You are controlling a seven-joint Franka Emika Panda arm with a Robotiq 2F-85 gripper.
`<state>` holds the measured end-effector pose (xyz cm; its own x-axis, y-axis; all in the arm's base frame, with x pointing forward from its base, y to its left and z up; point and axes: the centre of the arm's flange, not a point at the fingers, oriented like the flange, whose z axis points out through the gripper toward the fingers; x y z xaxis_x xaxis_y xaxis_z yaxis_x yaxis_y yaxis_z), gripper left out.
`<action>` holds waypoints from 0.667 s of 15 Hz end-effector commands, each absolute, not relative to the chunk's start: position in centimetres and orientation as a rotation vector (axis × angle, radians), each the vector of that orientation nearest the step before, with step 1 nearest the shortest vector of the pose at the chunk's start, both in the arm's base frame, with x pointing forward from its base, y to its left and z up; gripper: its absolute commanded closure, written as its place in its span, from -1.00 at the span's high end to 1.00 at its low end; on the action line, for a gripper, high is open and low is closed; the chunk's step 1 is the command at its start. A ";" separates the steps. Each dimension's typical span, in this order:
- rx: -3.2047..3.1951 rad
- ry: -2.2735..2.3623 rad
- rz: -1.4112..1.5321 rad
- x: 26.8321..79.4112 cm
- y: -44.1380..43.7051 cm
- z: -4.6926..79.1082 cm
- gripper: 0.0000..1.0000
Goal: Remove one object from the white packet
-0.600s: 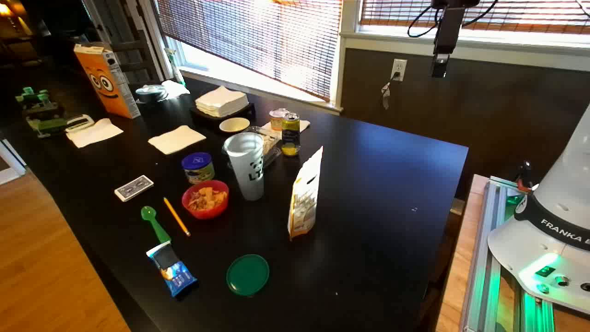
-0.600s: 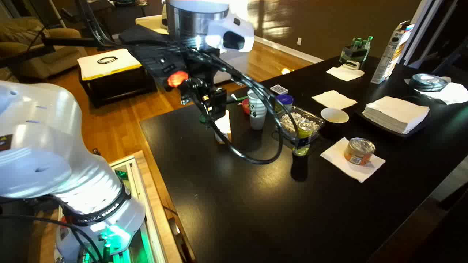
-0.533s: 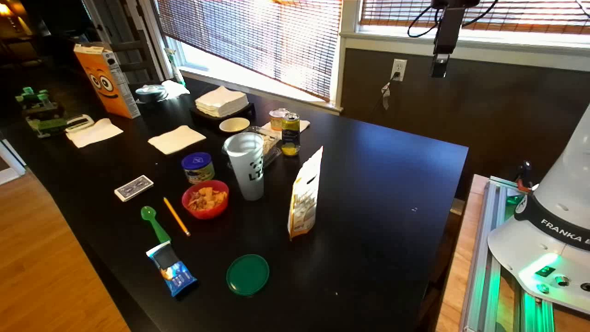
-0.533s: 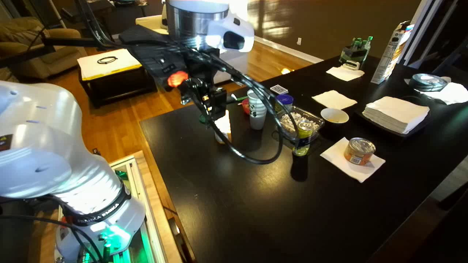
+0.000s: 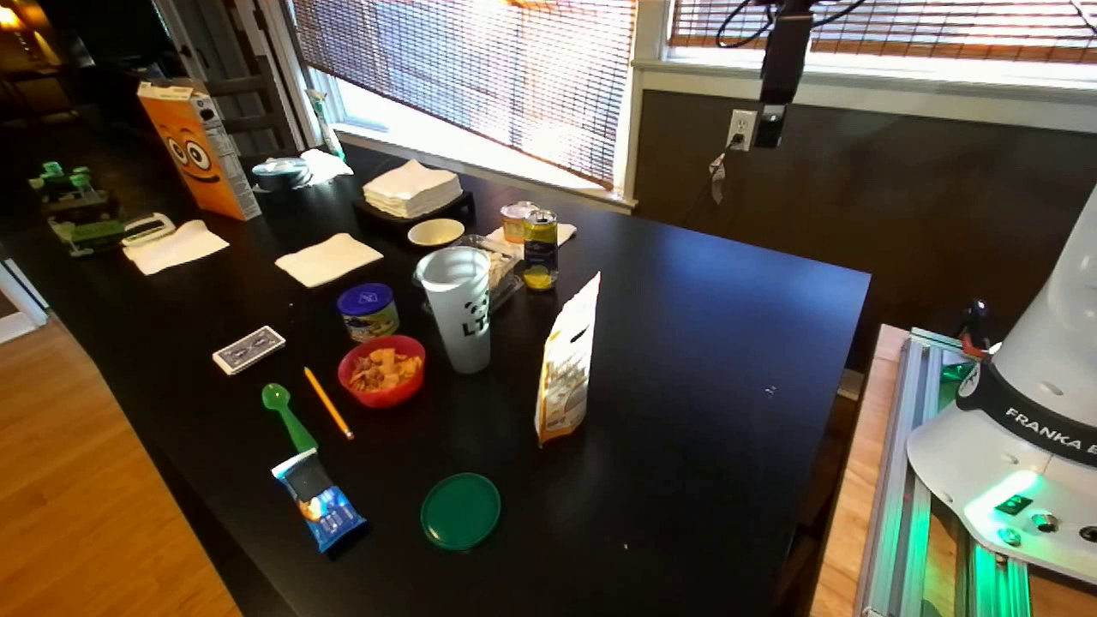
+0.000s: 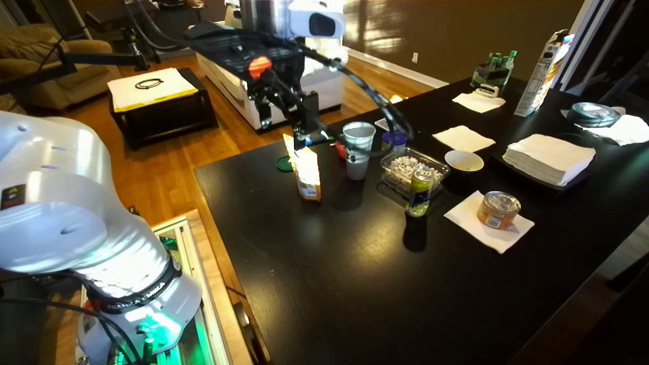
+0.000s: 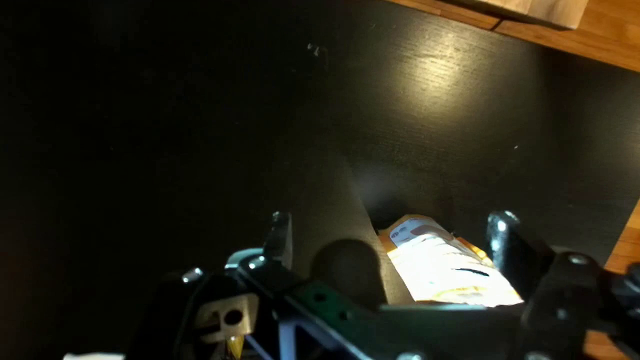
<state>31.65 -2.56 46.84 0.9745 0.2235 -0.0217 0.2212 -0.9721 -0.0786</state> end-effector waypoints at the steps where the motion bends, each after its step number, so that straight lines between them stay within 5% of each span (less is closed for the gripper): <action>1: -3.100 -0.622 0.005 36.7 3.9 48.4 1.00; 2: -3.102 -0.713 -0.020 37.3 5.4 48.3 1.00; 3: -3.091 -0.809 -0.027 38.0 6.6 48.2 0.50; 4: -3.076 -0.901 -0.042 38.7 7.5 47.9 0.47; 10: -2.888 -1.397 -0.120 43.2 8.6 44.8 -0.40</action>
